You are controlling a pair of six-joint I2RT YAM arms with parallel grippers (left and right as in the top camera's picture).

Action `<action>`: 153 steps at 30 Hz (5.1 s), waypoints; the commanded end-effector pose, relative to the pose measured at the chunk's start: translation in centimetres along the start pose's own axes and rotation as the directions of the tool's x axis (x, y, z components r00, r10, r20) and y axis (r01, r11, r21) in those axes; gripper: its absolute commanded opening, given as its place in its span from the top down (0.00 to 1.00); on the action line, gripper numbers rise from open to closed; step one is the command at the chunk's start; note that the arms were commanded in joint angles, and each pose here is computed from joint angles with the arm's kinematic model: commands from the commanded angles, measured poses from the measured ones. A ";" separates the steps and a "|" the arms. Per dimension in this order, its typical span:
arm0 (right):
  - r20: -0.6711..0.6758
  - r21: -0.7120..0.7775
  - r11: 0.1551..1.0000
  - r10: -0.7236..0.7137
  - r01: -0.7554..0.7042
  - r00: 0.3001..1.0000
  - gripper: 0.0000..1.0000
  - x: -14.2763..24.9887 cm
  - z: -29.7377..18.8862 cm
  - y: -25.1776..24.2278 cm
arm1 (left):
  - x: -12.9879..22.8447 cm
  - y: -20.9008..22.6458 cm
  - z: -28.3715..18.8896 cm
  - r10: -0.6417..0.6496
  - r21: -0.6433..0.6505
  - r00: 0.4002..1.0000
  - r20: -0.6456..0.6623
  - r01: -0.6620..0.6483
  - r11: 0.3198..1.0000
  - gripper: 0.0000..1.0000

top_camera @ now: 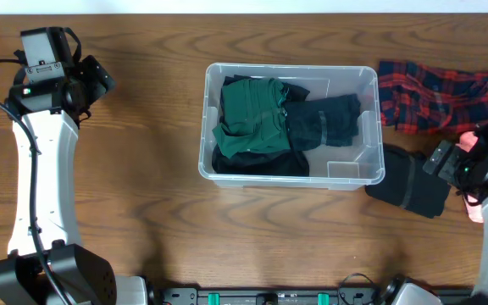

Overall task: Pack container
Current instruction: 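Move the right gripper to the black garment and grasp it, then lift the black garment and carry it into the container's right side, then press the black garment down inside the container with the right gripper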

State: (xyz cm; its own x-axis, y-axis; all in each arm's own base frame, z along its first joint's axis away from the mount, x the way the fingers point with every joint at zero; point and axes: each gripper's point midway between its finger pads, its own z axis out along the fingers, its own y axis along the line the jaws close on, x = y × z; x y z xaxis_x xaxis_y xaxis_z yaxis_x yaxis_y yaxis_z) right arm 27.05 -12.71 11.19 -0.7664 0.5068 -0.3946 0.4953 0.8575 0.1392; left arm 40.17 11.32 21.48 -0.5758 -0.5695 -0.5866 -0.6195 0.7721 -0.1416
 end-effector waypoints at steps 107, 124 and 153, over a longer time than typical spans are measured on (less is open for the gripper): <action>-0.139 -0.305 0.920 -0.298 0.246 0.944 0.99 3.9 -5.6 21.9 | -0.4 0.3 -0.1 -0.003 -0.013 1.000 0.012 0.003 1.000 0.02; -0.223 -0.273 0.926 -0.323 0.259 0.920 0.99 6.3 -0.9 21.3 | -0.4 0.3 -0.1 -0.003 -0.013 1.000 0.012 0.003 1.000 0.02; -0.173 -0.311 0.856 -0.479 0.413 0.861 0.75 7.3 0.7 21.0 | -0.4 0.3 -0.1 -0.003 -0.013 1.000 0.012 0.003 1.000 0.02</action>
State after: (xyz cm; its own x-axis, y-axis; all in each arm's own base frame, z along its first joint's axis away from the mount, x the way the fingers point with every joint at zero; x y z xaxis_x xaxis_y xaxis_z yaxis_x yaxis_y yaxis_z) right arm 32.61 8.35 10.78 -0.9631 0.0881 -0.2545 0.0267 0.9715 0.2355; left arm 40.17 11.31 21.48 -0.5759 -0.5696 -0.5865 -0.6193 0.7722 -0.1418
